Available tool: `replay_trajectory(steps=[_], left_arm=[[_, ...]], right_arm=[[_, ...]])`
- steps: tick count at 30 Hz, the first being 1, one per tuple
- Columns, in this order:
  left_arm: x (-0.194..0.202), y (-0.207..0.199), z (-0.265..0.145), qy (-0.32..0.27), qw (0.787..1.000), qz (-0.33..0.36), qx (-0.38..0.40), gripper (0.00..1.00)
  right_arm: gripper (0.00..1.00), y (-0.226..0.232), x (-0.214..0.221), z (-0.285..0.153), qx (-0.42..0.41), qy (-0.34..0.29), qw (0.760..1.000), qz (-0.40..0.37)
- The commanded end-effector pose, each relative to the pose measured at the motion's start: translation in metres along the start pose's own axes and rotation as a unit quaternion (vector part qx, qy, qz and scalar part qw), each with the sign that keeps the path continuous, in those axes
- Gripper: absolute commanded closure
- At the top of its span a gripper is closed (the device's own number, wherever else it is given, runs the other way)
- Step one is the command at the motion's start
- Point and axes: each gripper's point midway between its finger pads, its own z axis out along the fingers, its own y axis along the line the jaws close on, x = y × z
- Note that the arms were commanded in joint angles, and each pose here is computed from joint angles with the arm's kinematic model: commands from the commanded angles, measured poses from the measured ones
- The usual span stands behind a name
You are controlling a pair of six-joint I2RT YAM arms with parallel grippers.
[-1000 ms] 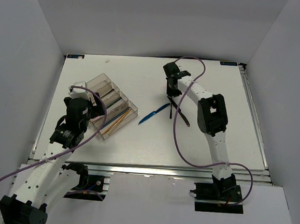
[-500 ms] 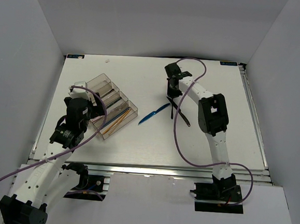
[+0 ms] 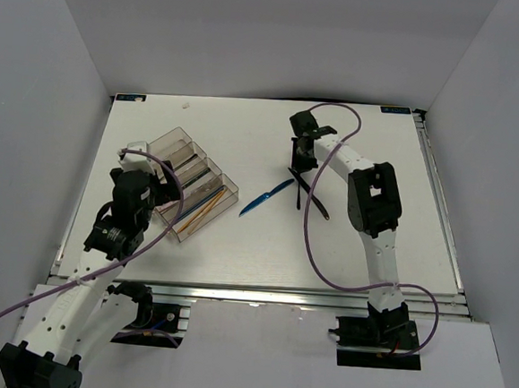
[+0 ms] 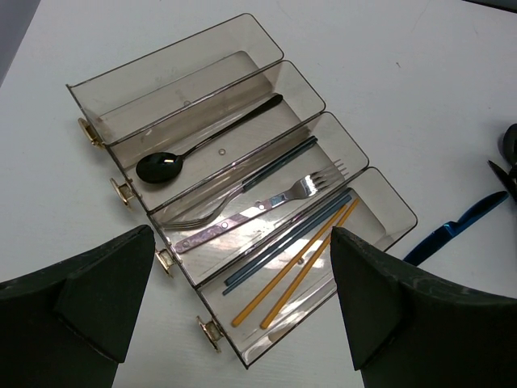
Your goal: Sort the eating utensils into containers
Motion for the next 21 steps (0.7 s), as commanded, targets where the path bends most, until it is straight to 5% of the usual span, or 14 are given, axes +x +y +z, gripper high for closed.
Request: replay_trajectory(steps=[1, 12, 15, 17, 21], left_arm=[[-0.004, -0.008, -0.002, -0.006, 1.000, -0.008, 0.024, 0.02], [-0.007, -0.057, -0.006, 0.001, 0.987, -0.066, 0.144, 0.02], [-0.004, -0.102, -0.017, 0.012, 0.957, -0.115, 0.266, 0.02], [-0.024, -0.137, -0.037, -0.011, 0.911, -0.177, 0.373, 0.02], [-0.015, -0.173, -0.049, 0.010, 0.862, -0.240, 0.447, 0.02]], right_arm=[[1.00, 0.002, -0.021, -0.036, -0.024, -0.023, 0.999, -0.002], [1.00, 0.010, -0.056, -0.109, -0.071, -0.087, 0.994, -0.010], [1.00, 0.017, -0.048, -0.136, -0.103, -0.102, 0.989, -0.004], [1.00, 0.022, -0.041, -0.159, -0.131, -0.120, 0.984, 0.001], [1.00, 0.034, -0.025, -0.203, -0.181, -0.151, 0.972, 0.018]])
